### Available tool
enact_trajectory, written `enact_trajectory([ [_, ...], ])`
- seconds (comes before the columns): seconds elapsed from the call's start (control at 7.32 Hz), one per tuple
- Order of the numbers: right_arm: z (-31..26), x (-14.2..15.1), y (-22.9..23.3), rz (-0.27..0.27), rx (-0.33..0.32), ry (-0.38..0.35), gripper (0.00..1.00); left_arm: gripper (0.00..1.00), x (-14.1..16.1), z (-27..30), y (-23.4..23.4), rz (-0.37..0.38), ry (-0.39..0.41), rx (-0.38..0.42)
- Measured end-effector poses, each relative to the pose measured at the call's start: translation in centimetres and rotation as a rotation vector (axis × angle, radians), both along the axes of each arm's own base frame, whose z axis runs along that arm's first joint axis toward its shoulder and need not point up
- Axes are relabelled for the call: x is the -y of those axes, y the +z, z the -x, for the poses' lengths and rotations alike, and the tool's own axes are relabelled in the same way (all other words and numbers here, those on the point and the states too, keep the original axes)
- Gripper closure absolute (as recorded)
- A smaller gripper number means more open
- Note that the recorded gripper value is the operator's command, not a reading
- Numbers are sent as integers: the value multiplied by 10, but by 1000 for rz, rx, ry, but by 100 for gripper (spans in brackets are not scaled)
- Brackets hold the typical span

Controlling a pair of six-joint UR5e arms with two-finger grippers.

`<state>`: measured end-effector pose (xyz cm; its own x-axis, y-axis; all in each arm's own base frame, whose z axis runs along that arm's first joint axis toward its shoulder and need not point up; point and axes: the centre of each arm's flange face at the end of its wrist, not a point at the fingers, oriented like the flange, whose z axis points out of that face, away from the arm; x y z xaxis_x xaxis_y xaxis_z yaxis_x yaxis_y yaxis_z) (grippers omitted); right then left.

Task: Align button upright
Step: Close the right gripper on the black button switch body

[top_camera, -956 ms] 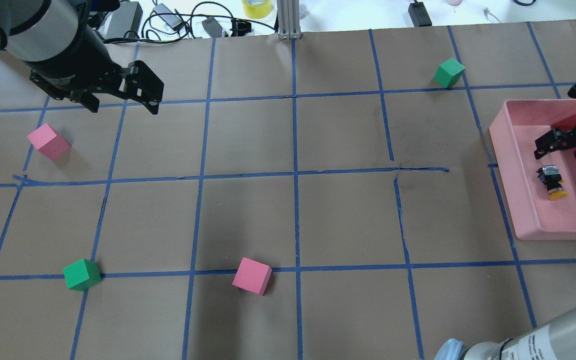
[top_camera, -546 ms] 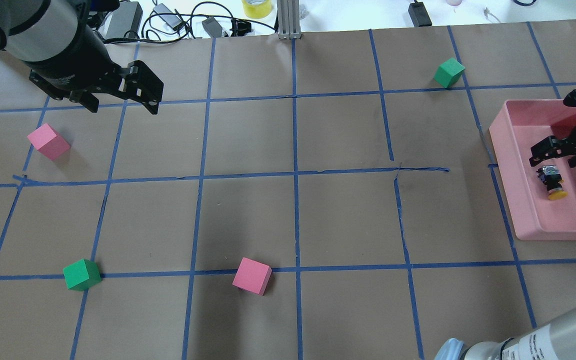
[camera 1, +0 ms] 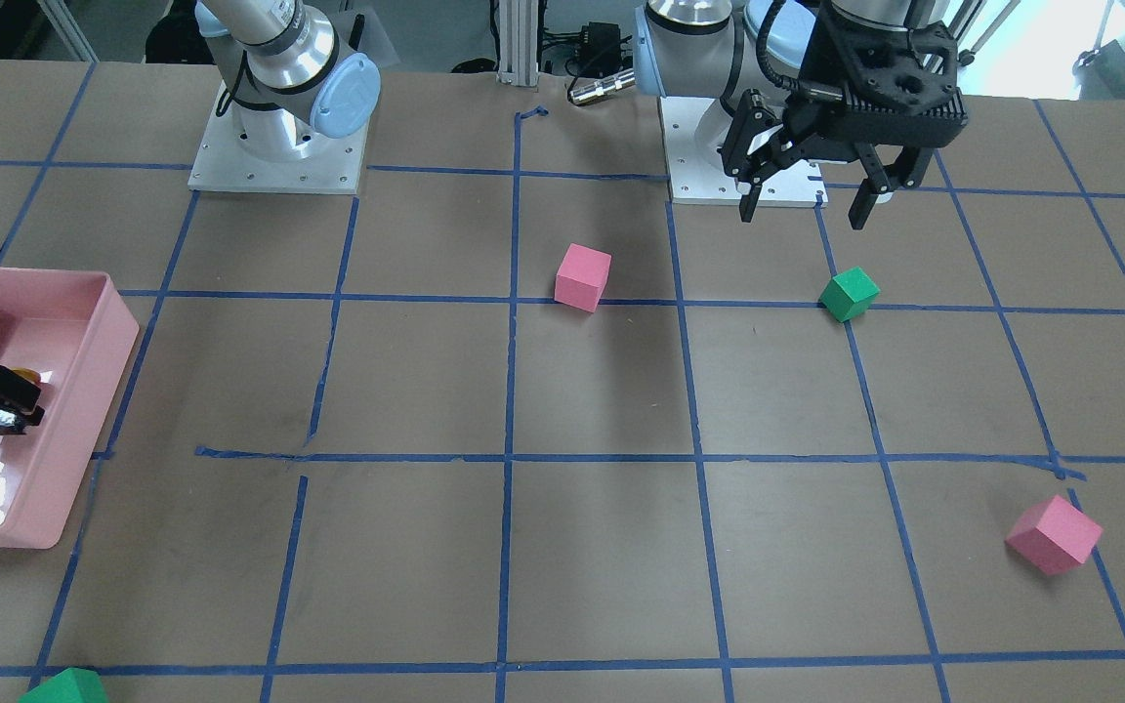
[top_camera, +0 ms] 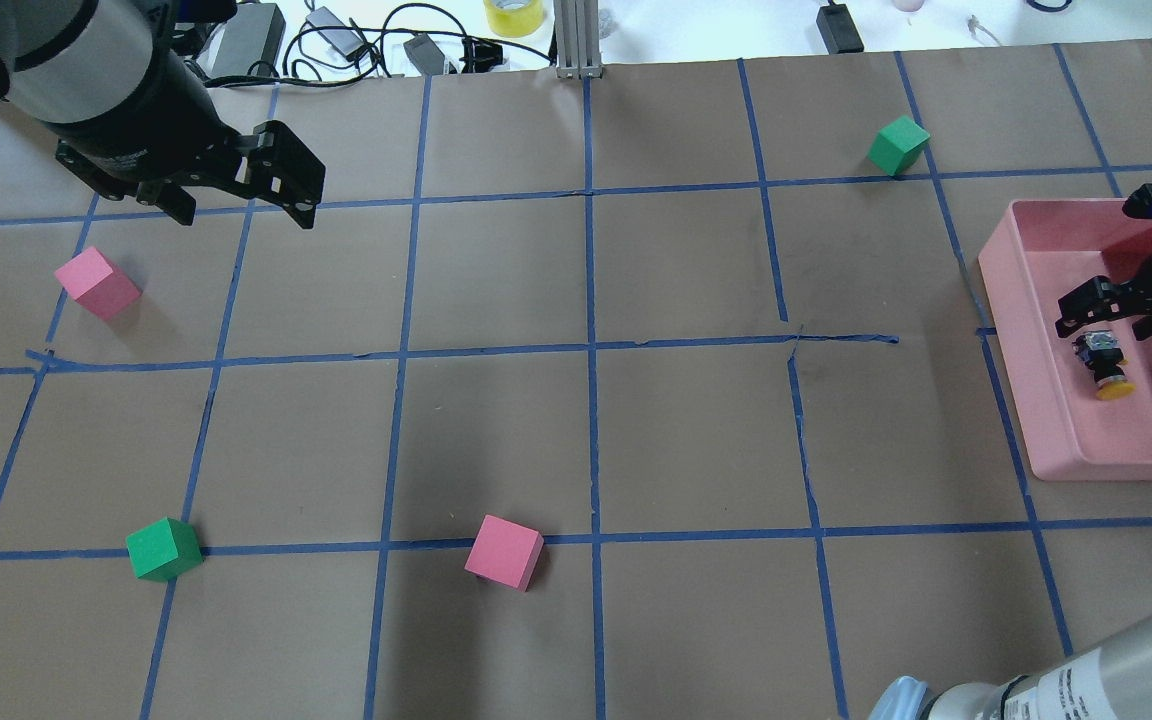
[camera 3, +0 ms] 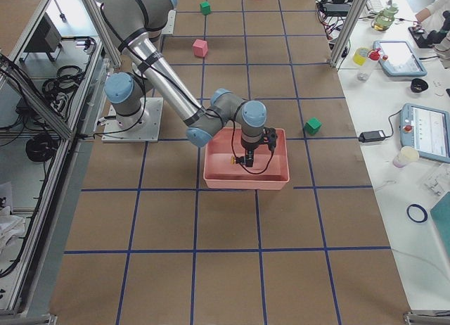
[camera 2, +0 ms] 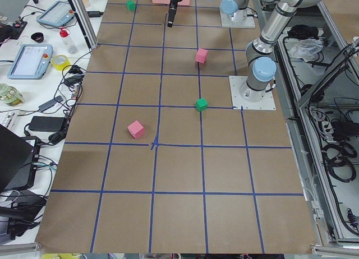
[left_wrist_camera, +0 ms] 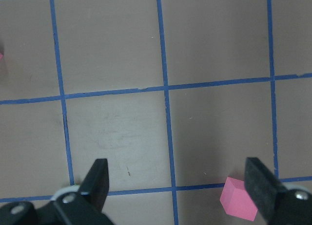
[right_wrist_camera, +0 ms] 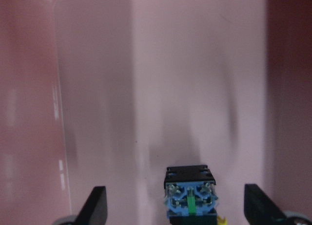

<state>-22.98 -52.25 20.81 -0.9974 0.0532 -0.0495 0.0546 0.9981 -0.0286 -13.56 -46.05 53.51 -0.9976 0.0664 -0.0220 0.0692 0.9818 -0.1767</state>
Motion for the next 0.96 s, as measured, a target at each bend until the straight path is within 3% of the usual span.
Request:
enact_trajectory([
  [0.68,-2,-5,-6,-17,3,2,11,0,0,0,0,0,0,0],
  [0.96,-2,-7,-7,-21,4,1,44,0,0,0,0,0,0,0],
])
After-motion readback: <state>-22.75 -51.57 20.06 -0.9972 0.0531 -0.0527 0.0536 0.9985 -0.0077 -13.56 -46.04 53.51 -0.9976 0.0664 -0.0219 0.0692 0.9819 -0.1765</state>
